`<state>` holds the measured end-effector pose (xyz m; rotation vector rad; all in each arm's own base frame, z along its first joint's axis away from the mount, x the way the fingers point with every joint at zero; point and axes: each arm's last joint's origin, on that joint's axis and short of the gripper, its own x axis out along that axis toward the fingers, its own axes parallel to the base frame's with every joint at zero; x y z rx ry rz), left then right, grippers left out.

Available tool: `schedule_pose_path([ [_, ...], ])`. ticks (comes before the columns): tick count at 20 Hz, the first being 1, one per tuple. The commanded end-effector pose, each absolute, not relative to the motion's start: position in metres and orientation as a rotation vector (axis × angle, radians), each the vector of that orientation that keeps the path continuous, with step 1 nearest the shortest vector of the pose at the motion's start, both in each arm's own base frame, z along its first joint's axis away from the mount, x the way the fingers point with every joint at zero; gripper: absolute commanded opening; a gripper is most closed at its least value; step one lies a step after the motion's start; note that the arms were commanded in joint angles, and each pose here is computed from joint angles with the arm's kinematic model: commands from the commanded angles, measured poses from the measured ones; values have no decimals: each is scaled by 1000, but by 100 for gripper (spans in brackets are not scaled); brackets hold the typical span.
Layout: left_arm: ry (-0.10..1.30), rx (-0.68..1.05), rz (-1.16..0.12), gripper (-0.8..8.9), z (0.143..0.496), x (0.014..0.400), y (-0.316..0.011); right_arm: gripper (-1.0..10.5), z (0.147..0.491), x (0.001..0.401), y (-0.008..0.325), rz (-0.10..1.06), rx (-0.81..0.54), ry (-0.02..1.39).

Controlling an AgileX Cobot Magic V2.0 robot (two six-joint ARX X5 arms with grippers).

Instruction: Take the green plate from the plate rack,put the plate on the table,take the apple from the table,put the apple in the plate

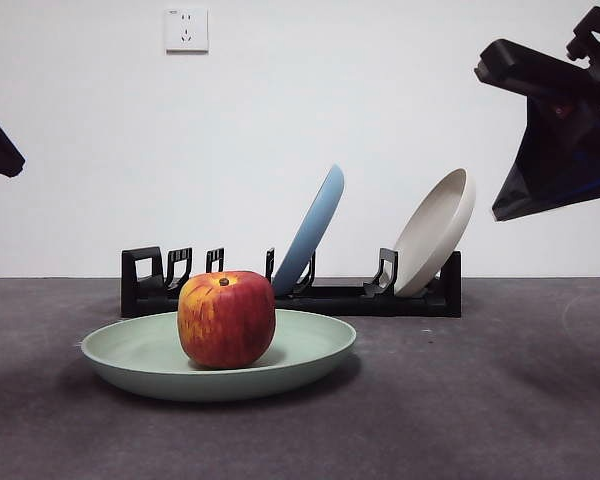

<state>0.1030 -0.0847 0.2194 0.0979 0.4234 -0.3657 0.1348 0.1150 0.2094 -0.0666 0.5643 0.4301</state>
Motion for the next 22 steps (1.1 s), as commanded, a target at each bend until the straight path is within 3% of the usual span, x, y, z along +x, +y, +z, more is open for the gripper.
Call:
schedule_pose_path([
  [1,422,94,-358,-3,219,103,-84,1,208,134,114,423,-55,562],
  [10,425,98,-356,-3,218,103,-84,1,208,134,114,426,-54,563],
  [13,391,111,-312,-3,223,100,-70,1,208,134,114,426,-54,563],
  [18,210,-39,-43,-3,222,99,-30,1,208,134,114,425,-54,563],
  [22,132,-113,140,-3,196,94,-8,1,208,134,114,426,-54,563],
])
